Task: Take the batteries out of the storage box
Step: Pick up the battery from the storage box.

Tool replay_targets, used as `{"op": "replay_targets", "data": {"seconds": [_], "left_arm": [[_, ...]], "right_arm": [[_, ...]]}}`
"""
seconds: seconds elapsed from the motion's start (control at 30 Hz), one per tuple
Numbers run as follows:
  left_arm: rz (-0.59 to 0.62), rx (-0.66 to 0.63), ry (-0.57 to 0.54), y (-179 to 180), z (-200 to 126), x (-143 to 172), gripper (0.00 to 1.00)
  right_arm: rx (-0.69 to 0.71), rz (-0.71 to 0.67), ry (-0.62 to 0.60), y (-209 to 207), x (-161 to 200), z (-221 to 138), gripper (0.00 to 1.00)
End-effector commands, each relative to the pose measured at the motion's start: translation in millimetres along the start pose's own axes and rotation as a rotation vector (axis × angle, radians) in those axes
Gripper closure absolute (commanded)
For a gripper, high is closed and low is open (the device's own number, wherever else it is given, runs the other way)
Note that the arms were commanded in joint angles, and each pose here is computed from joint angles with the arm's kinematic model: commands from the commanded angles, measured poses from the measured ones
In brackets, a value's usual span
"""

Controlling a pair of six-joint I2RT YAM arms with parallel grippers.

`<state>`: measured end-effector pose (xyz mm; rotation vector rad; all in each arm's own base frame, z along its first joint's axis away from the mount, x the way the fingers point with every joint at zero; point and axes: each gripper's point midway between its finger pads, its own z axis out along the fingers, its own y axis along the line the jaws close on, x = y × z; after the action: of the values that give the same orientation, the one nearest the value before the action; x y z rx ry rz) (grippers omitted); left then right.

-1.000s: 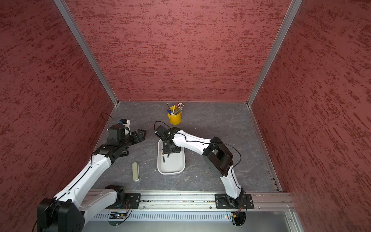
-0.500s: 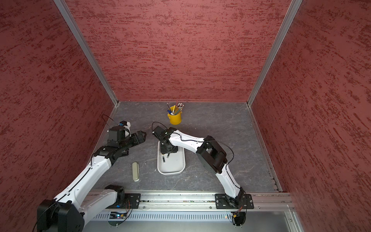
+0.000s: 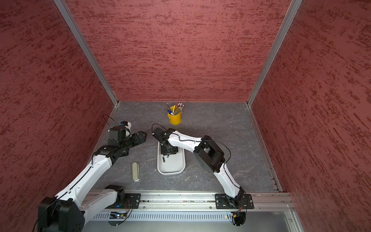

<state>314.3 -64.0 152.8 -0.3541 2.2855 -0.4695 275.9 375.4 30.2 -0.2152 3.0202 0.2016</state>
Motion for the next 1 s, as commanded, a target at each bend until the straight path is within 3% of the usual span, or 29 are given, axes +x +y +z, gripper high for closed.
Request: {"op": "replay_targets", "data": {"seconds": [0.0, 0.97], "left_arm": [[-0.006, 0.001, 0.014, 1.5, 2.1, 3.7, 0.0], [-0.005, 0.004, 0.018, 1.0, 0.7, 5.1, 0.0]], "right_arm": [[0.005, -0.015, 0.021, 2.9, 3.3, 2.0, 0.64], [0.016, -0.032, 0.052, 3.0, 8.2, 6.0, 0.86]]}}
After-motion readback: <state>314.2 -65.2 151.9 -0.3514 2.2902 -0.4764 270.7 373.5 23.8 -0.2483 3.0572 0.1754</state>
